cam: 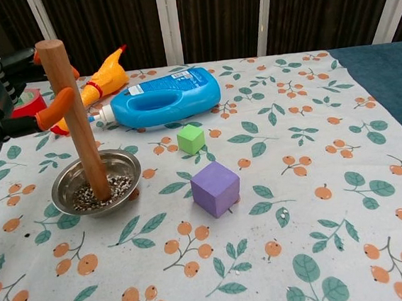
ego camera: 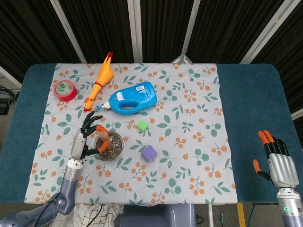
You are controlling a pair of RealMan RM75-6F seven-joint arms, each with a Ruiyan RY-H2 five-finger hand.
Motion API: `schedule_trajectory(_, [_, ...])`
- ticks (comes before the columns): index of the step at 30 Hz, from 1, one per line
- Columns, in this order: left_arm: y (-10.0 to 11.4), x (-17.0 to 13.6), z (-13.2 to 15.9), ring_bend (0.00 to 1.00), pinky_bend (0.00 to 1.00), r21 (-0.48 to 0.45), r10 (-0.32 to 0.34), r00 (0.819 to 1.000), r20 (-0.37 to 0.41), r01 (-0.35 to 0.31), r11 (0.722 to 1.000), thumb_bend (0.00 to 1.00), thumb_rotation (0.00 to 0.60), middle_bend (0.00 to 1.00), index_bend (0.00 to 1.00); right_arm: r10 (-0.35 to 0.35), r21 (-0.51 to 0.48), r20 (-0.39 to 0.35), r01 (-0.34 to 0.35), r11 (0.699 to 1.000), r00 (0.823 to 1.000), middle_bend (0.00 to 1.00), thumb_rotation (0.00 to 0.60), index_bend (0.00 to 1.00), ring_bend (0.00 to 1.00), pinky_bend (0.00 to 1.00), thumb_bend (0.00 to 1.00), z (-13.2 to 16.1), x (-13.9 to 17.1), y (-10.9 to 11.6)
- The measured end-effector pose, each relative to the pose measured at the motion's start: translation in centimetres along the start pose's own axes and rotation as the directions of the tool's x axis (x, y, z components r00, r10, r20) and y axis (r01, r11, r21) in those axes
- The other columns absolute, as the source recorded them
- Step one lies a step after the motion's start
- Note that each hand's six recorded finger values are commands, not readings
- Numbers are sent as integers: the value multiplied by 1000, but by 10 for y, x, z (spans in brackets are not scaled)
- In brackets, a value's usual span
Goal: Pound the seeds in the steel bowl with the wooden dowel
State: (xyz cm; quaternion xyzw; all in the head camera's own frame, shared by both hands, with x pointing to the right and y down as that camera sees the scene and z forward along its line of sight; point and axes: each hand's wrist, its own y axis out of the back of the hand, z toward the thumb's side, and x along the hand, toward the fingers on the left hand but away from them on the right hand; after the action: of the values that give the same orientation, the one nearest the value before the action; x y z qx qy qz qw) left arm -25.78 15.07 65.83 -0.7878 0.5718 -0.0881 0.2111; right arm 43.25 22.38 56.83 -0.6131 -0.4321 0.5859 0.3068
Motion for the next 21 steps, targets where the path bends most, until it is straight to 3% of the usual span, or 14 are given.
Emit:
schedule_trajectory(9, [7,10,15,187,0,-20,20,999,38,-19,1000,798,600,686,618,1,-1,2,-1,1000,1000,0,600,0,0,0,474,0,0,0])
schedule_trajectory(21, [3,0,4,196,13,-10,-1,1000,6,1,1000,798,600,693,622,2,2,4,-3,1000,1000,0,600,0,0,0,474,-1,0,0])
